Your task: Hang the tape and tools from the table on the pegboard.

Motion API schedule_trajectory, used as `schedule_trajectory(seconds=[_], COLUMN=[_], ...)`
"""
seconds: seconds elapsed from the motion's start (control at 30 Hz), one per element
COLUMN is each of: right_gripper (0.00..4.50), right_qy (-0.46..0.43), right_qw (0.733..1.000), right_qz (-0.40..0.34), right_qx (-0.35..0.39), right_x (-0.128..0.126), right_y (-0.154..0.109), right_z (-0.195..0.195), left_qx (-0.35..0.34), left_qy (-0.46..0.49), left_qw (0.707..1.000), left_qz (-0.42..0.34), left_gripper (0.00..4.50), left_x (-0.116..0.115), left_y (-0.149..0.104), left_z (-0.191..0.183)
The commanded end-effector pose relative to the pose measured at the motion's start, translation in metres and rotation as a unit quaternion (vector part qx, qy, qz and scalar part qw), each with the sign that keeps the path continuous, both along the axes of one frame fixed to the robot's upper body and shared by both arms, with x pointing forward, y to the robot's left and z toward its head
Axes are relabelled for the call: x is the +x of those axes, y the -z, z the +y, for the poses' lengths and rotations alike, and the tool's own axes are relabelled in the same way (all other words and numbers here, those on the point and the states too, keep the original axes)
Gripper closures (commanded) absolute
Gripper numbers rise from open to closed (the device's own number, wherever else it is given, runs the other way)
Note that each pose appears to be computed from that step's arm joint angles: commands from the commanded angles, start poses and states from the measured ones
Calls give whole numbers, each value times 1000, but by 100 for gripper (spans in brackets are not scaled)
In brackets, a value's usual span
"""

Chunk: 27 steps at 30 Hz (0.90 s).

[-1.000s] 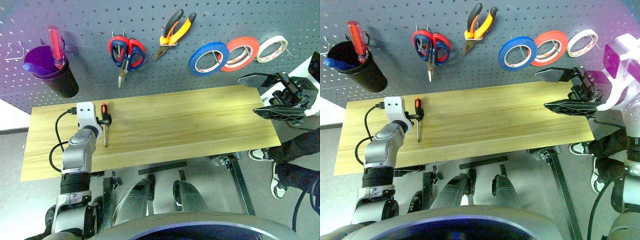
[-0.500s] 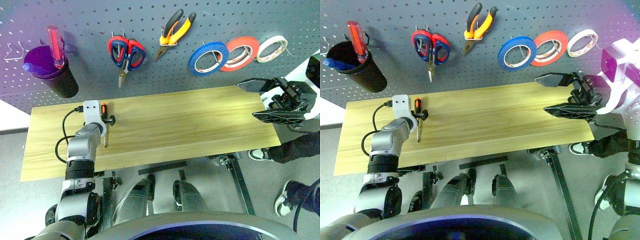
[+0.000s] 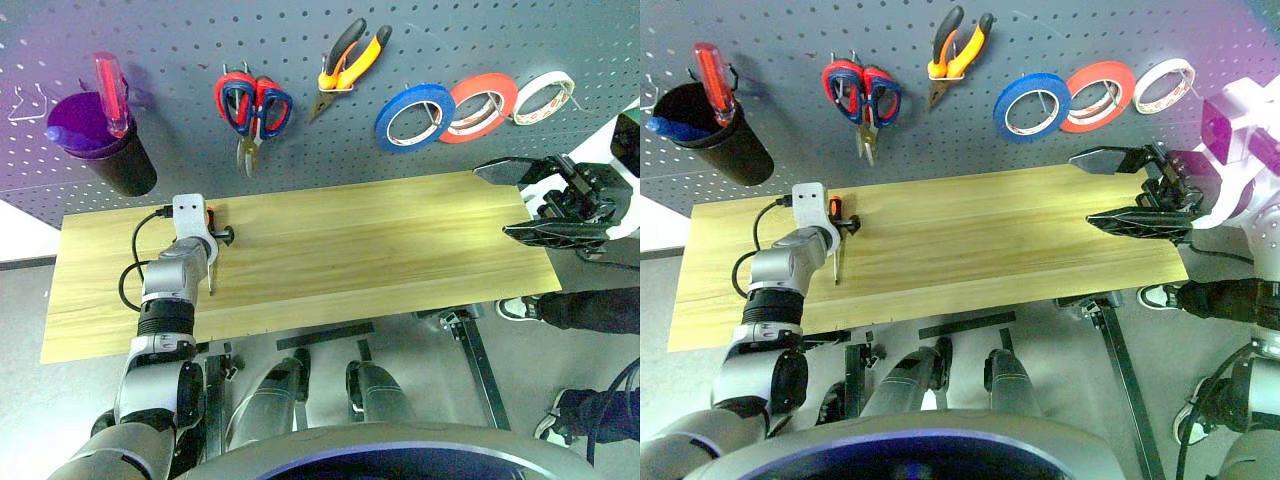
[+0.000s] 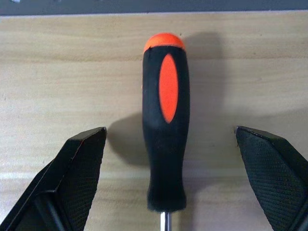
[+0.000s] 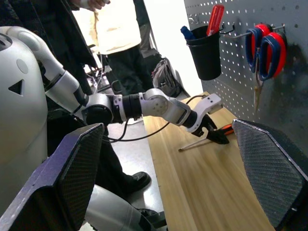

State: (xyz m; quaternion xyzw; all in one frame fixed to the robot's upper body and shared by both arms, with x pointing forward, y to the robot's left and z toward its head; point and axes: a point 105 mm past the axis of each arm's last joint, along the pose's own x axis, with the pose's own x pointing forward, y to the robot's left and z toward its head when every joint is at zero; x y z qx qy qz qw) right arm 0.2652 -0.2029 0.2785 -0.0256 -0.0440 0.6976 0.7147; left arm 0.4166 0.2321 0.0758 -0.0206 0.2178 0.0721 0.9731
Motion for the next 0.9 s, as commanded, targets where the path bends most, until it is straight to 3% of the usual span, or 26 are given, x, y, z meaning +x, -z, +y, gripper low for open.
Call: schedule_trajectory(seconds=[0.03, 0.3, 0.6, 0.9], right_gripper=[0, 0, 0, 0], right_qy=[8, 11, 11, 8], right_qw=[1000, 999, 999, 1000], right_qz=[-27, -30, -29, -29], right_qx=[-5, -7, -5, 1], right_x=[-6, -5, -3, -3], right_y=[-11, -11, -11, -11], right_z=[-5, -6, -5, -6], left_qx=[-3, -14, 1, 52], left_qy=[-9, -9, -27, 21], left_qw=[1000, 1000, 999, 998], left_qz=[8, 15, 44, 28], left_gripper=[116, 363, 363, 363], left_x=[0, -5, -17, -49], left_y=[3, 7, 16, 13], left_z=[3, 0, 2, -6])
